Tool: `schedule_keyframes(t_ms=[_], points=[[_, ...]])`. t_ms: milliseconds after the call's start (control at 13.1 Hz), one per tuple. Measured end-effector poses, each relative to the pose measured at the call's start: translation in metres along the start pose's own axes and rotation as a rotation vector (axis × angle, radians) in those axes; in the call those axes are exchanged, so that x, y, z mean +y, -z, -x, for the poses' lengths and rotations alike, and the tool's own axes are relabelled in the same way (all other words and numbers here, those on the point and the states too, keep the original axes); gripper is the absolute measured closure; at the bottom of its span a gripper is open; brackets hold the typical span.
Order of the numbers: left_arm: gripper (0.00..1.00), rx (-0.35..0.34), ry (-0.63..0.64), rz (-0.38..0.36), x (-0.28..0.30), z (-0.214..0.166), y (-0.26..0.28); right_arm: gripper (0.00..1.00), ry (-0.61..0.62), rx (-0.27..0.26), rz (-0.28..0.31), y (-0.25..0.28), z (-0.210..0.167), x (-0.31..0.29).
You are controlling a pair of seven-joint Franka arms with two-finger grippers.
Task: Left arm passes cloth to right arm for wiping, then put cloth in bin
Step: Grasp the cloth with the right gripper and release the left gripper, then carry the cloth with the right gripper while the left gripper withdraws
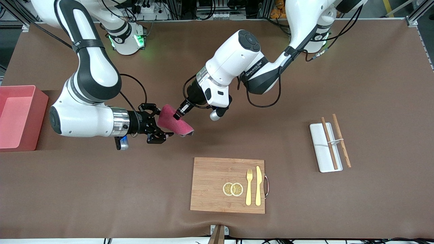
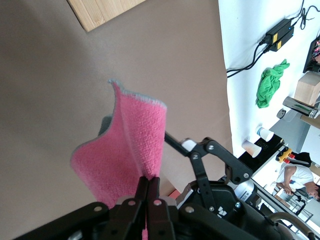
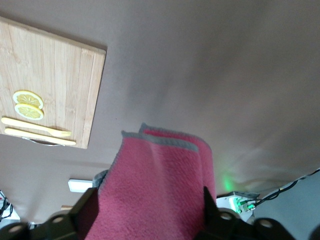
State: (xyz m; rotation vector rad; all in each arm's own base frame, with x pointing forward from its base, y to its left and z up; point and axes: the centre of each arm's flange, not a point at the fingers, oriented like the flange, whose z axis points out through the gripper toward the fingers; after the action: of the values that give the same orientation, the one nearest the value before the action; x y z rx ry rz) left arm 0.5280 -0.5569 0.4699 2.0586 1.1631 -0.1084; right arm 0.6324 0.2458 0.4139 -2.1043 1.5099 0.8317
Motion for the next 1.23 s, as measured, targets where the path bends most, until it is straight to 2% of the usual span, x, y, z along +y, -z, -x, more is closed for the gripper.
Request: schedule_keyframes(t_ms=[230, 306, 460, 536, 613, 689, 919, 1072, 1226], points=[[0.98, -0.001, 0.013, 0.004, 0.0, 0.0, 0.0, 0.56, -0.001, -0.02, -0.001, -0.005, 0.004, -0.001], [0.92, -0.001, 0.032, 0.006, 0.001, 0.0, 0.0, 0.68, 0.004, -0.02, -0.001, -0.005, 0.004, -0.001], [0.68, -0.005, 0.053, 0.019, 0.006, 0.002, 0.005, 0.93, 0.057, -0.02, -0.003, -0.004, 0.004, -0.001], [0.56, -0.007, 0.054, 0.033, 0.012, 0.003, 0.011, 0.98, 0.097, -0.016, -0.005, -0.002, 0.002, -0.001], [0.44, -0.004, 0.055, 0.039, 0.017, 0.004, 0.02, 0.98, 0.152, -0.001, -0.003, 0.0, -0.002, -0.001], [0.33, 0.009, 0.057, 0.025, 0.023, 0.001, 0.03, 0.98, 0.223, 0.035, 0.011, 0.001, -0.007, 0.0], [0.02, 0.095, 0.067, -0.075, 0.041, -0.027, 0.08, 0.98, 0.388, 0.16, 0.086, -0.004, -0.021, 0.002], [0.0, 0.145, 0.027, -0.149, 0.046, -0.039, 0.112, 0.98, 0.469, 0.22, 0.138, -0.015, -0.034, 0.002], [0.0, 0.181, -0.048, -0.249, 0.042, -0.051, 0.135, 0.98, 0.558, 0.282, 0.186, -0.028, -0.063, 0.002]])
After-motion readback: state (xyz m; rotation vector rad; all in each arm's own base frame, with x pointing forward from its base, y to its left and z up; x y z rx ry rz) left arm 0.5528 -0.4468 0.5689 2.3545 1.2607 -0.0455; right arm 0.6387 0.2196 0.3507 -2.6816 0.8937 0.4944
